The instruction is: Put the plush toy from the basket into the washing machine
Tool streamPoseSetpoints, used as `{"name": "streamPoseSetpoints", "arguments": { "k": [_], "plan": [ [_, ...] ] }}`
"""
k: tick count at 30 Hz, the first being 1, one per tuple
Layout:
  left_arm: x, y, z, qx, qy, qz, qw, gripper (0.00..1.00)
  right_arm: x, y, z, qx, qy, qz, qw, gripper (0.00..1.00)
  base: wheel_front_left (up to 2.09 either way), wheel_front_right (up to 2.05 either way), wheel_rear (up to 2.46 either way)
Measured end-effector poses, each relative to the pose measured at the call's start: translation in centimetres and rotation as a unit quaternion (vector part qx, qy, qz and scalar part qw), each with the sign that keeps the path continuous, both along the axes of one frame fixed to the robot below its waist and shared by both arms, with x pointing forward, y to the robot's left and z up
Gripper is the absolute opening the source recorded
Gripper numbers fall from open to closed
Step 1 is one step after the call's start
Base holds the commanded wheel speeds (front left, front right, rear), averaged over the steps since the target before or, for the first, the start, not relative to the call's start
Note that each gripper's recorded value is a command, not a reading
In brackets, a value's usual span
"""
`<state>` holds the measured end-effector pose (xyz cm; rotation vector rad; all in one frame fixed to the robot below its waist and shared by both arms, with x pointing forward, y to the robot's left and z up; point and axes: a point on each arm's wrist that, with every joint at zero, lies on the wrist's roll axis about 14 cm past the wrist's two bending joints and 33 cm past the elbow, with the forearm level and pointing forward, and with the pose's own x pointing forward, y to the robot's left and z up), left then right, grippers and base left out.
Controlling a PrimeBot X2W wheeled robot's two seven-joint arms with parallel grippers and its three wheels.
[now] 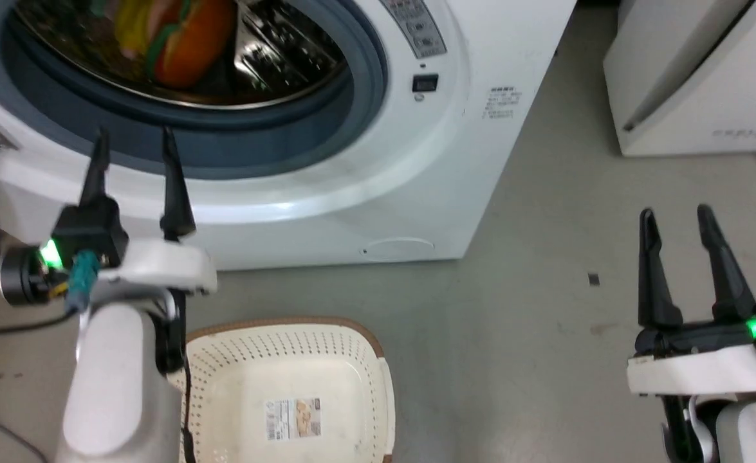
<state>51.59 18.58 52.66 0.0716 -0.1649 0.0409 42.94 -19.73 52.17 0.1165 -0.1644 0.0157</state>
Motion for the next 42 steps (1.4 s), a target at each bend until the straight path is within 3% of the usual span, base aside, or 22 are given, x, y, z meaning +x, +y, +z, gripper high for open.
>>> {"name": "streamPoseSetpoints", "arguments": {
  "k": [11, 19, 29, 30, 42],
  "plan": [
    [-7.1, -0.4, -1.4, -0.034, 0.033, -0.035, 0.998, 1.00, -2.9, 1.4, 1.1, -0.006, -0.007, 0.019, 1.000, 1.00, 0.00, 0.00, 0.00],
    [-11.6, 0.5, -2.3, -0.045, 0.048, -0.017, 0.998, 1.00, -5.0, 2.3, 1.3, -0.008, -0.007, 0.033, 0.999, 1.00, 0.00, 0.00, 0.00],
    [-14.3, 1.1, -2.3, -0.031, 0.048, 0.000, 0.998, 1.00, -6.1, 2.8, 1.4, -0.009, -0.009, 0.041, 0.999, 1.00, 0.00, 0.00, 0.00],
    [-14.3, 1.1, -2.3, -0.031, 0.049, 0.000, 0.998, 0.00, -6.1, 2.9, 1.5, -0.009, -0.009, 0.042, 0.999, 0.00, 0.00, 0.00, 0.00],
    [-14.2, 1.0, -2.1, -0.031, 0.051, -0.002, 0.998, 0.00, -6.1, 2.9, 1.4, -0.009, -0.004, 0.042, 0.999, 0.00, 0.00, 0.00, 0.00]
  ]
}}
